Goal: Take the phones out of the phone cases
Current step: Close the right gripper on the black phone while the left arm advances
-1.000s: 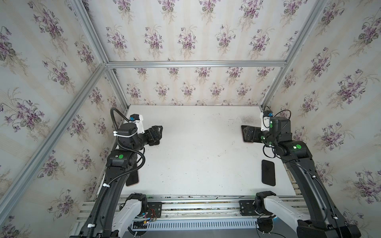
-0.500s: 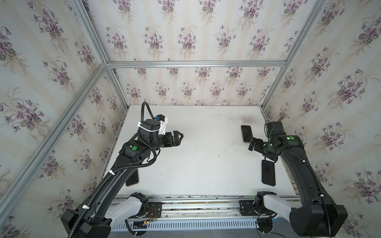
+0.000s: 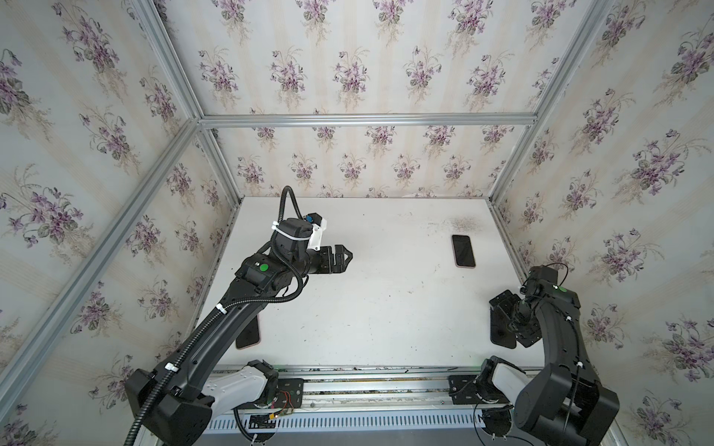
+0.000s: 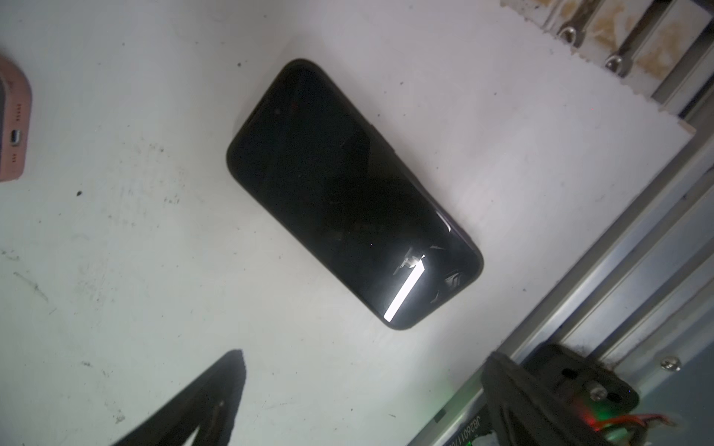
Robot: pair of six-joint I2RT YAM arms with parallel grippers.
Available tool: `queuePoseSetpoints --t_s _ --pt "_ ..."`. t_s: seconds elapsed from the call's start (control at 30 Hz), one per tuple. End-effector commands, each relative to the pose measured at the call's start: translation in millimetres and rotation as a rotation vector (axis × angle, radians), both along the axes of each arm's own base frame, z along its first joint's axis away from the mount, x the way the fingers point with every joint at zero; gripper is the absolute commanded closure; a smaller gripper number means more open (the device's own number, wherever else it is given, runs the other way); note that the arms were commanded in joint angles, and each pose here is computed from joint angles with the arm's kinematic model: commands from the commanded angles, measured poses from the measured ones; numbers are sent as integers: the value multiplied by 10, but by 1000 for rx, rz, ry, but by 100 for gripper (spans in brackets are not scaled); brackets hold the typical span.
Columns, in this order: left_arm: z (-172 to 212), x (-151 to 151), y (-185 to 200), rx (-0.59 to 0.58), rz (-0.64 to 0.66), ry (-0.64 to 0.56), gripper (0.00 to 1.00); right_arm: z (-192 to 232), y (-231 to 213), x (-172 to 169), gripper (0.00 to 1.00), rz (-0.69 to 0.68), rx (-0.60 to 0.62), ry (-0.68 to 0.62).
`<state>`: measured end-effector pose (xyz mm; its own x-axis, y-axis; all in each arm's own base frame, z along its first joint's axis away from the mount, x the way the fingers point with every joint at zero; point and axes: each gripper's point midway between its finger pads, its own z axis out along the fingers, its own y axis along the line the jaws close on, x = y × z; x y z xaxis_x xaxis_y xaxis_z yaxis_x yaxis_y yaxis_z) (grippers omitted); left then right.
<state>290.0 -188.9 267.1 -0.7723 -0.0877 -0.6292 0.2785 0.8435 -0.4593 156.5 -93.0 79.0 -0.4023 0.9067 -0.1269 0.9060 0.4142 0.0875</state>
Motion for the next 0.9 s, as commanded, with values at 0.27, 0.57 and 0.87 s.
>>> queuePoseSetpoints --t_s 0.27,0.57,0.87 --pt "22 2 -14 14 -28 -12 0 -269 -309 -25 0 -117 21 -6" --pt "-7 6 13 25 -16 -9 0 -465 -362 36 0 -77 34 -11" --pt "-30 18 29 36 -8 -10 0 -553 -270 182 0 -20 101 -70"
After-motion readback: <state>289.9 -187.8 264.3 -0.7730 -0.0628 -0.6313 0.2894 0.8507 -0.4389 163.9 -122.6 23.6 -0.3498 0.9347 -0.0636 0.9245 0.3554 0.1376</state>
